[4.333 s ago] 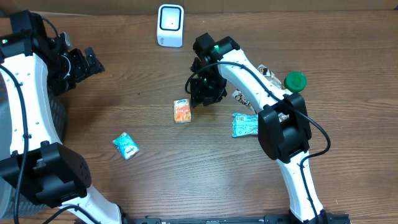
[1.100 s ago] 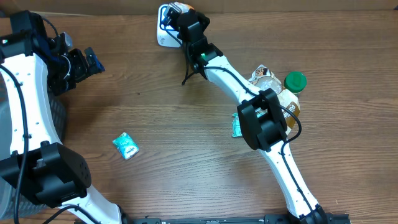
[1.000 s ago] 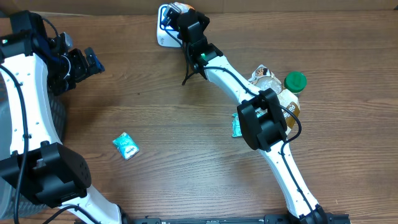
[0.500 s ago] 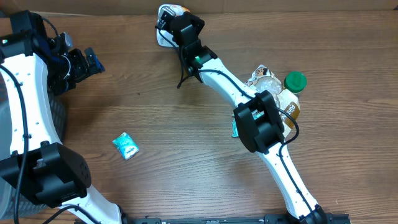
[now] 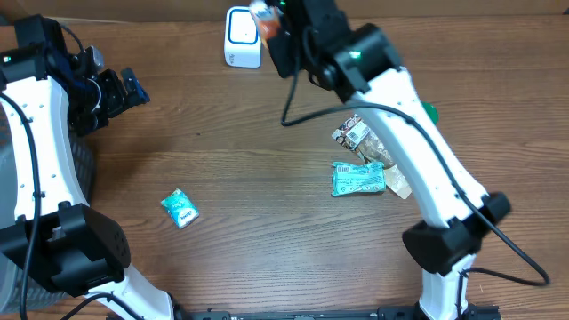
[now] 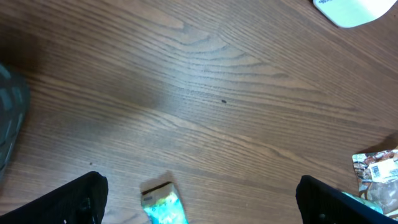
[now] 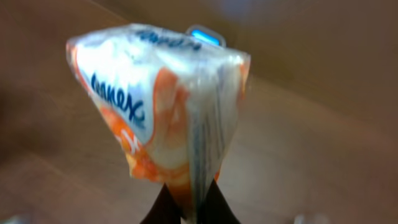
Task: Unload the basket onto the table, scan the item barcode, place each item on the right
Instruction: 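Carry the orange packet right and drop it on the pile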
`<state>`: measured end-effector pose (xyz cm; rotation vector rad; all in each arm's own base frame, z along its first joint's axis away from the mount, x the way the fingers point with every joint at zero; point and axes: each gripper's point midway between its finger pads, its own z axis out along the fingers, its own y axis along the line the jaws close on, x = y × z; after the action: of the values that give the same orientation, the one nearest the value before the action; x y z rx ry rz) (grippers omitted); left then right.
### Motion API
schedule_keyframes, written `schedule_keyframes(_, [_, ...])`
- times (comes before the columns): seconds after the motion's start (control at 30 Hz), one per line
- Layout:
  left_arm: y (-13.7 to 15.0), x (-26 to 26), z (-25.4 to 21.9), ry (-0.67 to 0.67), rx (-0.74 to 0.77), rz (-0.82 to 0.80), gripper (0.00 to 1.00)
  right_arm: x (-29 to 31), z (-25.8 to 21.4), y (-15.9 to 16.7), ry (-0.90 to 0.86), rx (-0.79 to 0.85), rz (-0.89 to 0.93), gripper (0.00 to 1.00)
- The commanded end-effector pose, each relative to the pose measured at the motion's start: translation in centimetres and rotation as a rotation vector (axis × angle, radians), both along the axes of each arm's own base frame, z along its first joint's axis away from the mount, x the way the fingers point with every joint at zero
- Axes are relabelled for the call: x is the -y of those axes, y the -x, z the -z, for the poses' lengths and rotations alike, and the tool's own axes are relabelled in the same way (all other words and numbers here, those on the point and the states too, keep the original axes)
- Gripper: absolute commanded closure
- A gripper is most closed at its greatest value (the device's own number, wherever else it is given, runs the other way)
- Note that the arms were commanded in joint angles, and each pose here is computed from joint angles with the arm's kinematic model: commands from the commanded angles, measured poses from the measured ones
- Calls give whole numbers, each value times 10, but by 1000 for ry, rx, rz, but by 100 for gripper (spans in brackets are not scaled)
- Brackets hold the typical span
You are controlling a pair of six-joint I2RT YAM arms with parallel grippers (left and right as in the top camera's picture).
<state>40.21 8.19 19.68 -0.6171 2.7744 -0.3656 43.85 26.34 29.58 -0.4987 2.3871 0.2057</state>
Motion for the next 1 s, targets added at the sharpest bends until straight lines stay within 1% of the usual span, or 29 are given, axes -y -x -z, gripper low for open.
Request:
schedule_keyframes(0.0, [-1,1,-8,-1,22,-3,0,24,52,35,-40,-331,204,96])
schedule_keyframes(0.03, [-1,1,-8,-1,22,-3,0,28,58,41,-21,-364,217,96])
schedule_keyframes(0.13, [-1,1,-8,-1,22,-3,0,54,99,67,77,-554,323,96])
schedule_keyframes(0.17, [-1,1,-8,-1,22,-3,0,58,110,72,96,-593,344,96])
schedule_keyframes(0.2, [-2,1,-8,-1,23,-3,0,65,130,79,123,-647,377,96])
schedule_keyframes(0.3, [-1,1,-8,-1,23,-3,0,73,169,88,145,-728,392,96])
schedule_keyframes(0.4, [-1,1,-8,-1,23,-3,0,82,205,90,154,-756,414,96])
schedule_keyframes(0.47, [-1,1,-8,-1,22,-3,0,87,221,92,157,-767,426,89])
schedule_keyframes(0.5, [-1,1,-8,-1,22,-3,0,91,228,93,160,-775,433,79])
schedule_keyframes(0.57, [-2,1,-8,-1,23,-3,0,96,233,96,166,-789,445,62])
schedule_keyframes(0.63, [-2,1,-8,-1,23,-3,0,100,233,94,163,-791,451,52])
schedule_keyframes(0.7, [-1,1,-8,-1,23,-3,0,97,230,90,149,-784,425,52])
schedule_keyframes(0.77, [-2,1,-8,-1,23,-3,0,73,215,89,71,-798,247,52])
schedule_keyframes(0.8, [-1,1,-8,-1,23,-3,1,55,205,89,0,-808,171,52])
schedule_keyframes(0.83, [-1,1,-8,-1,23,-3,0,43,199,89,-46,-812,135,51])
schedule_keyframes(0.9, [-1,1,-8,-1,23,-3,0,-5,183,92,-204,-808,3,51])
schedule_keyframes(0.97, [-1,1,-8,-1,23,-3,0,-39,178,95,-245,-767,-58,50])
